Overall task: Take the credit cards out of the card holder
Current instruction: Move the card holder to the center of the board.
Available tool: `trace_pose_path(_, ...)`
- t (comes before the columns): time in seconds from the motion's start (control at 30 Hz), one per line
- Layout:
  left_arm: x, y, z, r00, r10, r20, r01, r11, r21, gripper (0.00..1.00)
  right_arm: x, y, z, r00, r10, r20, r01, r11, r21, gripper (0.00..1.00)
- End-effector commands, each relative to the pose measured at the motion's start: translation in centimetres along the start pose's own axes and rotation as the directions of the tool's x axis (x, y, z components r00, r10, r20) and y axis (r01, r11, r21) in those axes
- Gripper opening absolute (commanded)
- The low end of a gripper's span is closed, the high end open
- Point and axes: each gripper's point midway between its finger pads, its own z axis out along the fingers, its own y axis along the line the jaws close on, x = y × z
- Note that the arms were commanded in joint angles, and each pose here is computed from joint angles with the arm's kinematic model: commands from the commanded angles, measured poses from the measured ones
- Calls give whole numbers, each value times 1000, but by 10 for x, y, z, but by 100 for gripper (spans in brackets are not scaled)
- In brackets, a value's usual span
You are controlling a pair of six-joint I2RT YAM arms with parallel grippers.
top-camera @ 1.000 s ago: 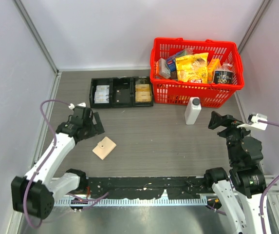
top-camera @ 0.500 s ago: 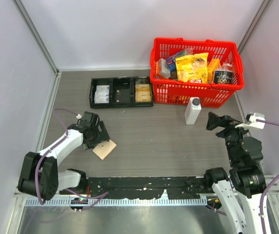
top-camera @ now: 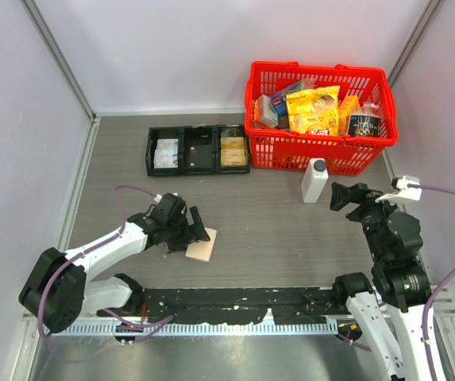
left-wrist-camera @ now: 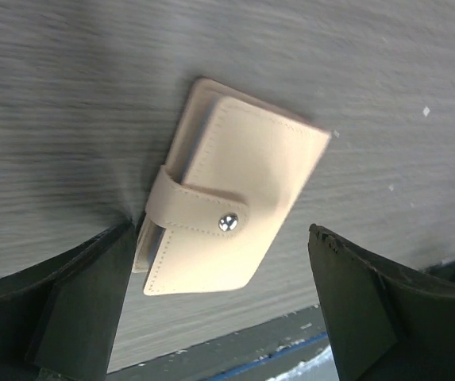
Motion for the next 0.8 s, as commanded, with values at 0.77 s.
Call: trace_pose_path(0.77,-7,-35,-6,977,-77,201,61,995,84,78,166,174,3,780,132,-611,-422,833,-358,70)
